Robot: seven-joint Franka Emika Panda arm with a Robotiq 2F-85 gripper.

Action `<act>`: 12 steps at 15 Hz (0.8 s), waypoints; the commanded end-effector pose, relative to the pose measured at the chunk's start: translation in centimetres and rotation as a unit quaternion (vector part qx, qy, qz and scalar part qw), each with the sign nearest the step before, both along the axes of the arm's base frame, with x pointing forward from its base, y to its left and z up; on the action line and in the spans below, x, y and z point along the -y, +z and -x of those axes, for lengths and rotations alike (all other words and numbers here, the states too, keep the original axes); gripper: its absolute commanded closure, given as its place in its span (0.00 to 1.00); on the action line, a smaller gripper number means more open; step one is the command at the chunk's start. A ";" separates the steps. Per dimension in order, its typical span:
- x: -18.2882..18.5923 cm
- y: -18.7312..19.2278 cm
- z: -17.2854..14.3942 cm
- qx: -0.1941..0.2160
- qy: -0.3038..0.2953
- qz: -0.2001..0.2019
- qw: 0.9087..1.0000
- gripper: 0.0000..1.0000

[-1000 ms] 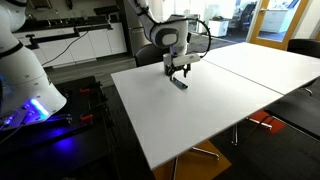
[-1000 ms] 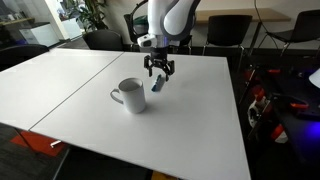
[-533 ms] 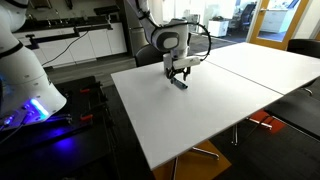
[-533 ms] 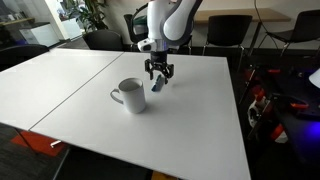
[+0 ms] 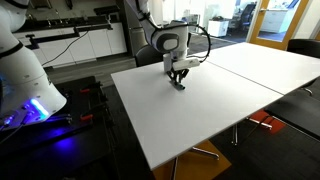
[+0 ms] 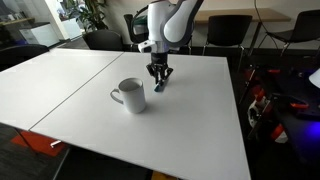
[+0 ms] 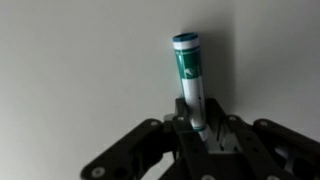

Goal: Put the marker in the mug

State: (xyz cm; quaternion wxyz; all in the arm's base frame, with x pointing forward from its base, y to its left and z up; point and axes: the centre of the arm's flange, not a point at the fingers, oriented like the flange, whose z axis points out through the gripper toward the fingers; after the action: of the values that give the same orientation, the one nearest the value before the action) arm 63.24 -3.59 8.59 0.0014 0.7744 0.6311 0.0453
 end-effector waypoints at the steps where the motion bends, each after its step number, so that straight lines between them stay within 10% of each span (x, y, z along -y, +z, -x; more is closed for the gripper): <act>1: 0.0 0.2 -0.6 0.002 -0.010 0.010 1.000 1.00; 12: 4.5 4.4 -0.1 0.066 -0.067 -0.045 0.995 0.95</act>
State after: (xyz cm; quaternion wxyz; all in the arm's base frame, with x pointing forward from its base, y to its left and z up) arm 64.15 -6.77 10.51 0.0044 0.8032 0.5892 0.0880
